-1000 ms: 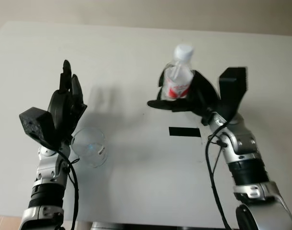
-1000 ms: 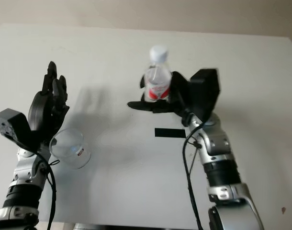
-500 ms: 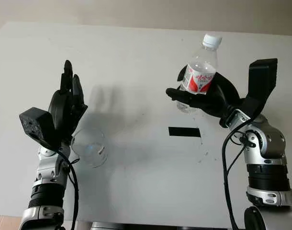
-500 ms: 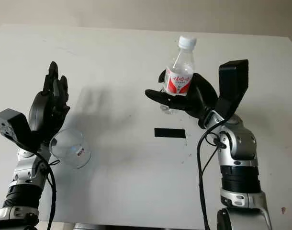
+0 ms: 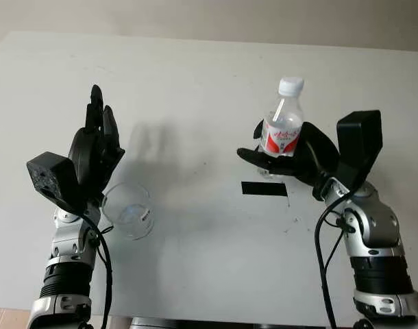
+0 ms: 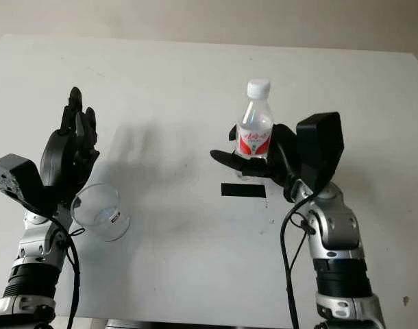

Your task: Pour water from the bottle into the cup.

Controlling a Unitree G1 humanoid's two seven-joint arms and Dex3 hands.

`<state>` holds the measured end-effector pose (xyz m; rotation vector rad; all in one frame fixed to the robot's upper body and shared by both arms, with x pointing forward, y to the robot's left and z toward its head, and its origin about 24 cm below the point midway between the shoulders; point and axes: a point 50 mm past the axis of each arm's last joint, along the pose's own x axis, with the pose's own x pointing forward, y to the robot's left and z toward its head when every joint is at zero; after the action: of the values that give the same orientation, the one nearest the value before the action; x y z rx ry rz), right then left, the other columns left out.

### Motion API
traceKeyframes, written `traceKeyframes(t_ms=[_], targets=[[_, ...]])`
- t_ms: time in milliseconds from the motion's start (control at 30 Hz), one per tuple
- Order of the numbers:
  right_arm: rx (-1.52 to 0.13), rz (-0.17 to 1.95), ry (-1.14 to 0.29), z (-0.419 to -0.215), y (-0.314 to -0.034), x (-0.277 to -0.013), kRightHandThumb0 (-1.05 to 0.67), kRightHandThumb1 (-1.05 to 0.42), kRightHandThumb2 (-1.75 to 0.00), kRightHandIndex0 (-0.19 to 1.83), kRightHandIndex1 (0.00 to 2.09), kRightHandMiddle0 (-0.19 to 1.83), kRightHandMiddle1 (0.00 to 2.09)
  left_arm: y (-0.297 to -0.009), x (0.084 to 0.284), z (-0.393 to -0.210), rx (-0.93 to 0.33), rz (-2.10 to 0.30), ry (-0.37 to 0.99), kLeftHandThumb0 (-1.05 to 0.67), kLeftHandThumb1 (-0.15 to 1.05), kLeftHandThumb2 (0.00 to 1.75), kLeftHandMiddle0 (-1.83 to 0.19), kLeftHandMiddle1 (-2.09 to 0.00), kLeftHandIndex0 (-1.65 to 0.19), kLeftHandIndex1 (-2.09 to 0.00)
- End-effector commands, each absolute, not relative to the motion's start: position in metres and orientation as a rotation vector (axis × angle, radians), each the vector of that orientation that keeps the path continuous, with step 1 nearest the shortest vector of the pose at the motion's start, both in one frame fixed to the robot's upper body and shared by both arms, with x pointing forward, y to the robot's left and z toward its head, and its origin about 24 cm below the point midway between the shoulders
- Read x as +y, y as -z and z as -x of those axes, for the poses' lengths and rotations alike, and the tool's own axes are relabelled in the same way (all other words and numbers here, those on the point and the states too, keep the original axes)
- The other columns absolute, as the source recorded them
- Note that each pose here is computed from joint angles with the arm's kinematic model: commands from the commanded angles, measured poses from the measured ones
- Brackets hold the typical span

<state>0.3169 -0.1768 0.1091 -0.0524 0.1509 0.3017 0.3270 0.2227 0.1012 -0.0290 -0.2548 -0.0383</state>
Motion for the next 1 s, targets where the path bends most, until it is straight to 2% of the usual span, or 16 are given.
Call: traceKeyframes(t_ms=[0, 533, 800, 900, 967], targets=[[0.120, 0.051, -0.302, -0.314, -0.112, -0.175, -0.46, -1.05, -0.39, 1.33, 2.09, 0.87, 2.09, -0.100, 0.226, -0.324, -0.257, 0.028, 0.029, -0.74, 1.05, 0.76, 0.19, 0.00, 0.19, 0.00], [0.141, 0.028, -0.293, -0.302, -0.084, -0.171, -0.48, -1.05, -0.40, 1.29, 2.09, 0.82, 2.09, -0.102, 0.229, -0.324, -0.262, 0.021, 0.030, -0.74, 1.05, 0.74, 0.19, 0.00, 0.19, 0.00], [0.102, 0.102, -0.275, -0.301, -0.060, -0.170, -0.51, -1.05, -0.39, 1.12, 2.09, 0.75, 2.09, -0.102, 0.231, -0.324, -0.267, 0.017, 0.035, -0.73, 1.05, 0.74, 0.19, 0.00, 0.19, 0.00], [0.096, 0.111, -0.290, -0.301, -0.055, -0.169, -0.52, -1.05, -0.37, 1.05, 2.09, 0.66, 2.09, -0.102, 0.231, -0.324, -0.268, 0.014, 0.034, -0.74, 1.05, 0.74, 0.19, 0.00, 0.19, 0.00], [0.097, 0.122, -0.299, -0.301, -0.052, -0.170, -0.53, -1.05, -0.36, 0.94, 2.09, 0.51, 2.09, -0.102, 0.231, -0.324, -0.269, 0.018, 0.032, -0.74, 1.05, 0.74, 0.19, 0.00, 0.19, 0.00]])
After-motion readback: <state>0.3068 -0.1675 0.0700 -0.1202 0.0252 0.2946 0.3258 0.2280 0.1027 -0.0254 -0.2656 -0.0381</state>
